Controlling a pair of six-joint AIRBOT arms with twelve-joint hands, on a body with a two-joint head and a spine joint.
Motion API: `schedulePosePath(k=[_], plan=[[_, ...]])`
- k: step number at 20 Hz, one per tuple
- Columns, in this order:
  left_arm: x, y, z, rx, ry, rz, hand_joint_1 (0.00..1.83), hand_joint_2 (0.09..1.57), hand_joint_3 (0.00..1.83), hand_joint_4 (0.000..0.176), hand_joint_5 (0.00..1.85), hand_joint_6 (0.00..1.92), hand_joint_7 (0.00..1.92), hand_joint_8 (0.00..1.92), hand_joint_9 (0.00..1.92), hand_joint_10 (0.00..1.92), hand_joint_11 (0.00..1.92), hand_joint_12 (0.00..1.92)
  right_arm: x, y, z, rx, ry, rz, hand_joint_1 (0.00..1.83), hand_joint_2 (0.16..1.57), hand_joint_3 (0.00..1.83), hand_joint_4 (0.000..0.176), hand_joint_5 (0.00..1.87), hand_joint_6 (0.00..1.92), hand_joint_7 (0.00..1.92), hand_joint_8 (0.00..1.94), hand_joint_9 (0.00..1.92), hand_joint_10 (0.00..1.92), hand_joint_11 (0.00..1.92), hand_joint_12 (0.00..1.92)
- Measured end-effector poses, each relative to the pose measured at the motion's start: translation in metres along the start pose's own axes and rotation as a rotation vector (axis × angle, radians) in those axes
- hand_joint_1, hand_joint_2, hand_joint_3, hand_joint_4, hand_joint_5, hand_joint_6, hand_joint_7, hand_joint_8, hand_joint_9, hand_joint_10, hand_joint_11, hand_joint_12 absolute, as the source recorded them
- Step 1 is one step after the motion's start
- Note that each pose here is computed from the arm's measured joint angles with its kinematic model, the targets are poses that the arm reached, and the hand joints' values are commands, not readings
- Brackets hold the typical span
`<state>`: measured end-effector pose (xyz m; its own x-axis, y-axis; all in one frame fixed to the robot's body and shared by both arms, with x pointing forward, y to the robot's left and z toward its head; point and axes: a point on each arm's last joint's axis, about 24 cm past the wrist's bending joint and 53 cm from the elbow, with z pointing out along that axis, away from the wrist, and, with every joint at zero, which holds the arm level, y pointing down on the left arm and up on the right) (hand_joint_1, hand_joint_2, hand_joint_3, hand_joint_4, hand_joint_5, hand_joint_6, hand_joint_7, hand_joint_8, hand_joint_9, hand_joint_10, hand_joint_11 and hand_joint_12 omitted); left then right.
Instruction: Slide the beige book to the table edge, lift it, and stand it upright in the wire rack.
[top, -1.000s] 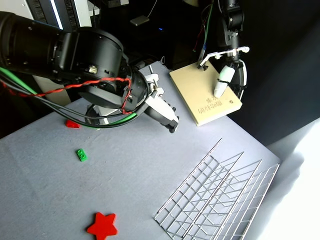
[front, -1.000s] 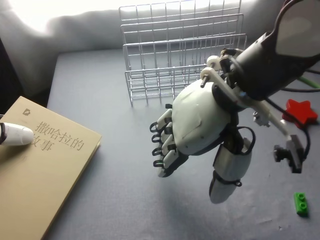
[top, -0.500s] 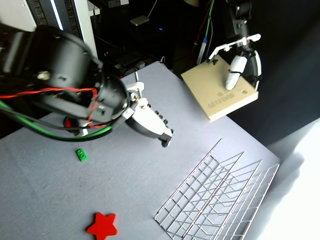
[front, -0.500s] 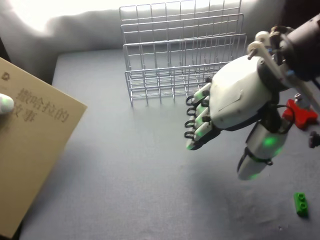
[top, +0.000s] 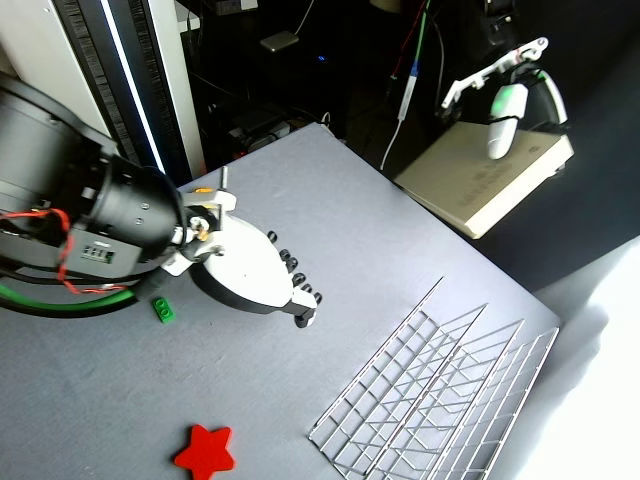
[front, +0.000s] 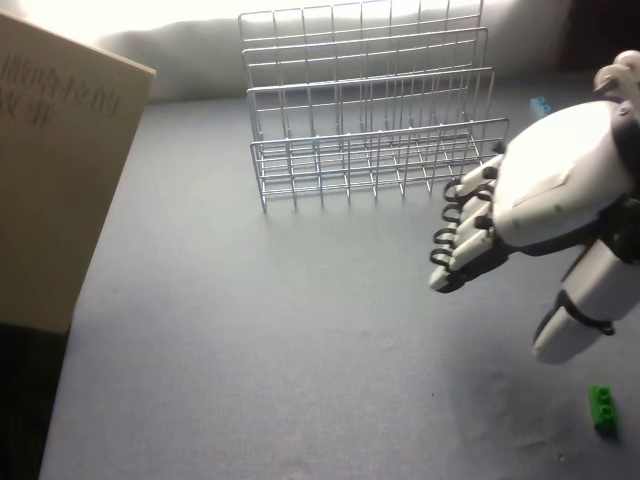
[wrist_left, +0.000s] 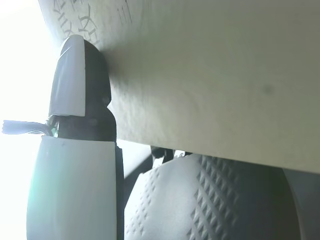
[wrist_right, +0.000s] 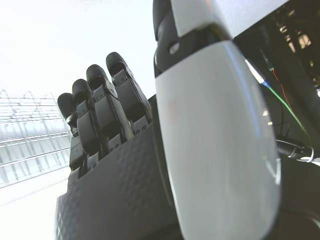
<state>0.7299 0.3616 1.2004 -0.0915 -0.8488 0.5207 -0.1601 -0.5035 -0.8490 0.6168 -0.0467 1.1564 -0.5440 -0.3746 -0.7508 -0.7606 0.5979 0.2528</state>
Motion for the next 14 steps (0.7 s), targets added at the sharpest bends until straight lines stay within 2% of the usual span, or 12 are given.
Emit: schedulePosePath(k=[4,5,6,7,10,14], plan=[[0.011,-0.014,0.004,0.060,0.049,0.007,1.48,1.20,0.00,0.000,0.71,1.29,0.64,1.33,0.72,1.33,0.73,1.58,0.005,-0.011,-0.011,0.024,-0.009,0.037,0.22,1.09,0.00,0.000,0.20,0.00,0.22,0.00,0.22,0.00,0.00,0.72],[0.015,-0.020,0.007,0.093,0.071,-0.024,1.48,1.20,0.00,0.000,0.71,1.29,0.64,1.32,0.72,1.33,0.74,1.57,0.006,-0.016,-0.014,0.034,-0.011,0.053,0.21,1.09,0.00,0.000,0.20,0.00,0.22,0.00,0.22,0.00,0.00,0.71],[0.020,-0.025,0.008,0.119,0.095,-0.036,1.48,1.21,0.00,0.000,0.72,1.30,0.63,1.32,0.73,1.33,0.71,1.58,0.006,-0.018,-0.017,0.040,-0.014,0.068,0.24,1.09,0.00,0.000,0.22,0.00,0.23,0.00,0.22,0.00,0.00,0.73],[0.031,-0.034,0.009,0.163,0.139,-0.033,1.48,1.21,0.00,0.000,0.71,1.32,0.59,1.37,0.70,1.35,0.70,1.58,0.007,-0.024,-0.021,0.051,-0.023,0.099,0.24,1.09,0.00,0.000,0.22,0.00,0.24,0.00,0.24,0.00,0.00,0.78],[0.051,-0.049,0.013,0.244,0.208,-0.014,1.48,1.21,0.00,0.000,0.70,1.34,0.61,1.34,0.73,1.33,0.69,1.60,0.012,-0.038,-0.030,0.083,-0.042,0.162,0.23,1.09,0.00,0.000,0.22,0.00,0.24,0.00,0.24,0.00,0.00,0.77],[0.075,-0.059,0.018,0.340,0.297,-0.042,1.48,1.21,0.00,0.000,0.70,1.33,0.64,1.31,0.74,1.30,0.69,1.61,0.022,-0.058,-0.041,0.130,-0.058,0.244,0.25,1.08,0.00,0.000,0.22,0.00,0.23,0.00,0.23,0.00,0.00,0.74]])
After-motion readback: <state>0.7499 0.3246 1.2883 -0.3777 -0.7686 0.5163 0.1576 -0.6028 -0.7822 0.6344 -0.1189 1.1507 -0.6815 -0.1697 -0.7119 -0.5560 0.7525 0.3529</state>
